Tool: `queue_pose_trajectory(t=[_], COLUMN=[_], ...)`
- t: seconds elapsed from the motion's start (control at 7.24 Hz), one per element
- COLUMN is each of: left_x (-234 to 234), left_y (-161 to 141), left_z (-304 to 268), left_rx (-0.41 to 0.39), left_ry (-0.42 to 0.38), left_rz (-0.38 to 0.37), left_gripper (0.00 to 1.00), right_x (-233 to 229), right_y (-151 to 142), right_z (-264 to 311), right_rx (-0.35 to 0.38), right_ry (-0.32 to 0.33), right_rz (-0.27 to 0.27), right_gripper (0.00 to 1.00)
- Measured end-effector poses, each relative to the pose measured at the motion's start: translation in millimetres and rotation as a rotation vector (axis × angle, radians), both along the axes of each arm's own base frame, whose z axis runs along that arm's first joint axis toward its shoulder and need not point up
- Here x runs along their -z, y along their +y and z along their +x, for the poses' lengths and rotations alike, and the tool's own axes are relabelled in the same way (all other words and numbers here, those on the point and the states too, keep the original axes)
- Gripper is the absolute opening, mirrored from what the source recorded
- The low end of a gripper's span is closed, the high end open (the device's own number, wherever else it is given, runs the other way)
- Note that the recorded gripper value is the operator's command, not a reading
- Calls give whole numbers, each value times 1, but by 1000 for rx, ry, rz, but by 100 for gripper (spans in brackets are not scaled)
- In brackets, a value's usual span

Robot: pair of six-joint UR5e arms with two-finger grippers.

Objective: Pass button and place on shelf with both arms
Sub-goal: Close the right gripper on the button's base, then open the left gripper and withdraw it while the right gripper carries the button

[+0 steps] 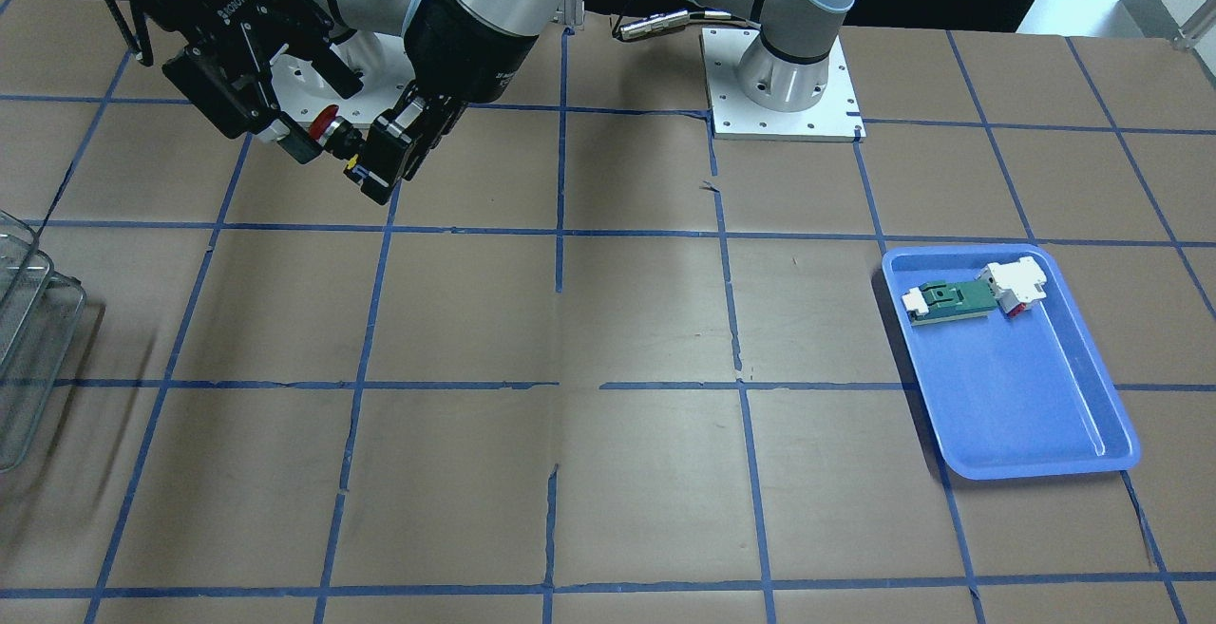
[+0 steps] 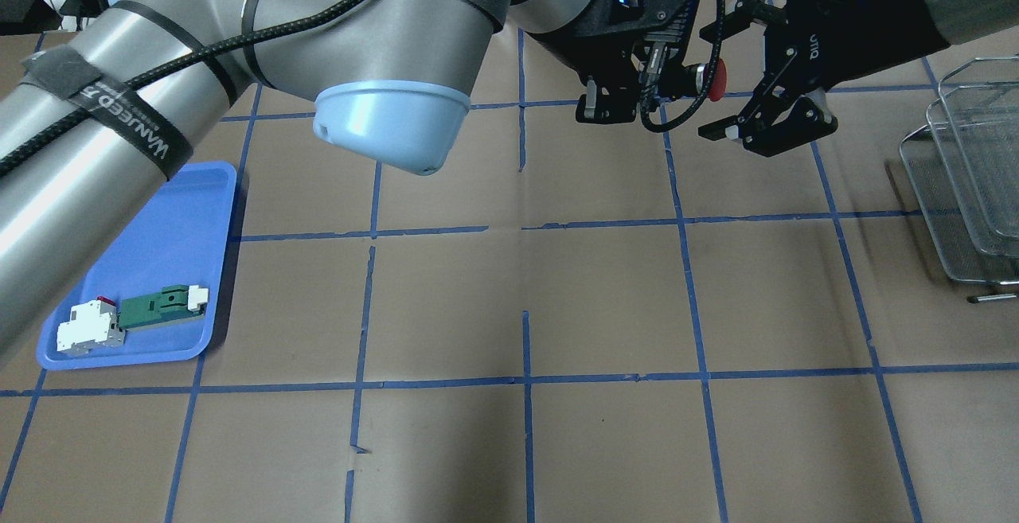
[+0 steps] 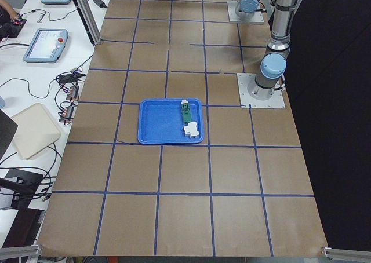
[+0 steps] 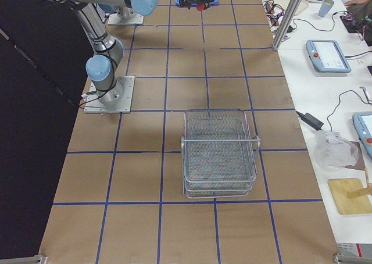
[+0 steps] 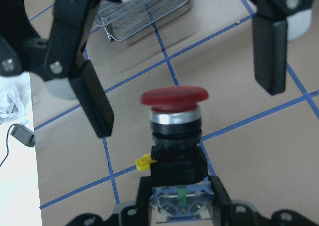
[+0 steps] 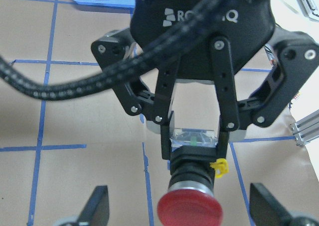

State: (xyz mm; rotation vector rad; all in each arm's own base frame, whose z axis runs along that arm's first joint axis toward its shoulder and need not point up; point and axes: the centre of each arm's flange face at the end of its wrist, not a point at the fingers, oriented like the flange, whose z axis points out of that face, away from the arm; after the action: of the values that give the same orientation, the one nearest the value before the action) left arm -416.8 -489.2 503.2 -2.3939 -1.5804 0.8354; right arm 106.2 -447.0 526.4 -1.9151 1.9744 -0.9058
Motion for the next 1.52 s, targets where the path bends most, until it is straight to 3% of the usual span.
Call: queue_pose_trajectory(t=[0.41, 0.55, 0.69, 0.83, 0.97, 1.11, 1.24, 1.52], left_x=[-4, -5, -5, -6, -8, -9, -9, -9], left_y=[2, 2, 2, 3, 3, 4, 4, 4], left_z=[1, 2, 2, 2, 2, 2, 2, 3], left_rx=[-1, -1, -1, -1, -1, -1, -1, -18], left_ry=[2, 3, 3, 5, 7, 9, 10, 17], left_rz=[-6, -7, -8, -9, -10, -10, -9, 12], left_gripper=[0, 0, 0, 0, 0, 18, 92, 96], right_x=[-2, -1, 1, 1, 1, 1, 1, 1], right_y=[-2, -4, -4, -5, -5, -4, -4, -3], right_z=[-1, -4, -7, -8, -8, -9, -9, -9], right_rx=[-3, 1, 5, 6, 3, 0, -1, -3], right_ry=[-20, -22, -21, -18, -14, -11, -9, -9], right_rz=[-41, -50, -59, -70, -75, -75, -74, -75], right_gripper=[72, 51, 9, 0, 0, 0, 0, 0])
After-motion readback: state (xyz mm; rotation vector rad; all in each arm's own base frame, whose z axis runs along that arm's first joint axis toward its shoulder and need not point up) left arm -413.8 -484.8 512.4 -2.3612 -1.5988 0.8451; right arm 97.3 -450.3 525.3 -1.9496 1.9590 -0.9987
